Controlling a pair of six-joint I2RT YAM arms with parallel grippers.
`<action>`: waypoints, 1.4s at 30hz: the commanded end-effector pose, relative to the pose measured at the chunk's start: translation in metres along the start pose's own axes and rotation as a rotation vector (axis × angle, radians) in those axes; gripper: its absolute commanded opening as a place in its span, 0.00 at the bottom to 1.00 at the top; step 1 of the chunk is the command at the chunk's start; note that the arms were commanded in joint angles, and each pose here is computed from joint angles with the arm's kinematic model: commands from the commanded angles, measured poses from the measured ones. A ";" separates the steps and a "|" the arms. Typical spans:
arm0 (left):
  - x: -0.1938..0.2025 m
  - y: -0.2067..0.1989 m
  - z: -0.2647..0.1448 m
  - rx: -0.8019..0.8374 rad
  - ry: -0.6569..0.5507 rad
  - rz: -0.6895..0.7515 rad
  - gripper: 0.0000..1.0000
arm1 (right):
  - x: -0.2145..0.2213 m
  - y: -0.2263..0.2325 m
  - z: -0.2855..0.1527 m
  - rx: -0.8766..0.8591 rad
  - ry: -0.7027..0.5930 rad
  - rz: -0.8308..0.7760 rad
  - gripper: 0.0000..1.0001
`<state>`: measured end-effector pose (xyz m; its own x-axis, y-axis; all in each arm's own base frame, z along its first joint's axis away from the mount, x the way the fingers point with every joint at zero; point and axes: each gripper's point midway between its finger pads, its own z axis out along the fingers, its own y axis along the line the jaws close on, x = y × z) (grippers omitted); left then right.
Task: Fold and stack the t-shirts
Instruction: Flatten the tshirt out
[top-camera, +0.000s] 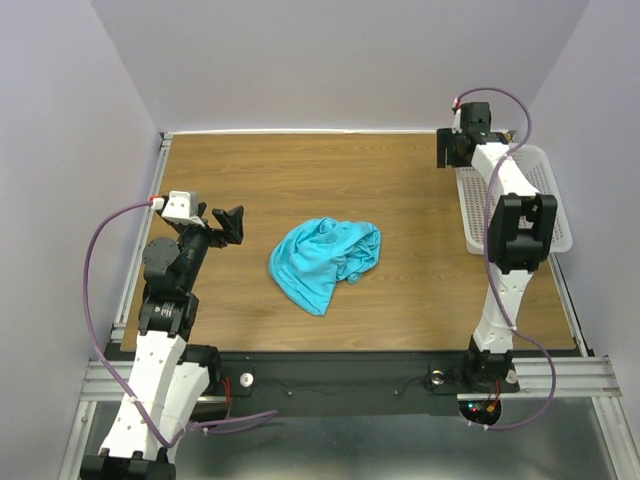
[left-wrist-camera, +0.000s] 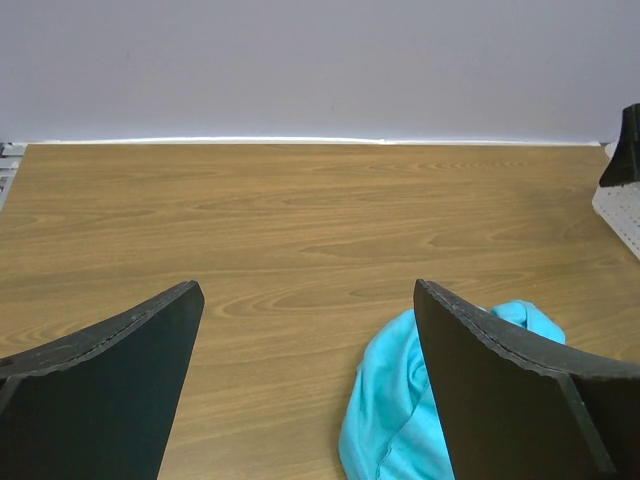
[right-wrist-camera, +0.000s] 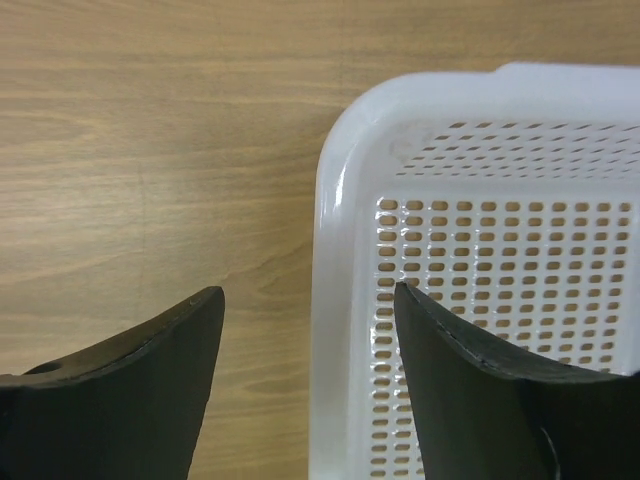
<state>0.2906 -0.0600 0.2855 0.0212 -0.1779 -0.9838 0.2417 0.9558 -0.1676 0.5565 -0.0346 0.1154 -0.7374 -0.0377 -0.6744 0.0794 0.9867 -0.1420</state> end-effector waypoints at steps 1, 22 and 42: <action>-0.018 -0.006 0.000 0.028 -0.073 0.012 0.98 | -0.061 -0.001 -0.066 -0.042 -0.186 0.007 0.77; -0.034 -0.017 -0.008 0.034 -0.030 -0.124 0.98 | 0.008 0.080 -0.193 -0.634 -0.315 -0.304 0.93; 0.100 -0.069 0.030 0.176 0.581 -0.385 0.92 | 0.108 0.137 -0.267 -1.125 -0.371 -0.407 0.93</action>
<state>0.3030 -0.1266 0.1846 -0.5951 -0.3196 -0.7373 0.2204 0.8174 -0.5323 0.3249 0.1215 0.1915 -0.4613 -0.2438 -0.8531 -0.7667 0.5934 0.2451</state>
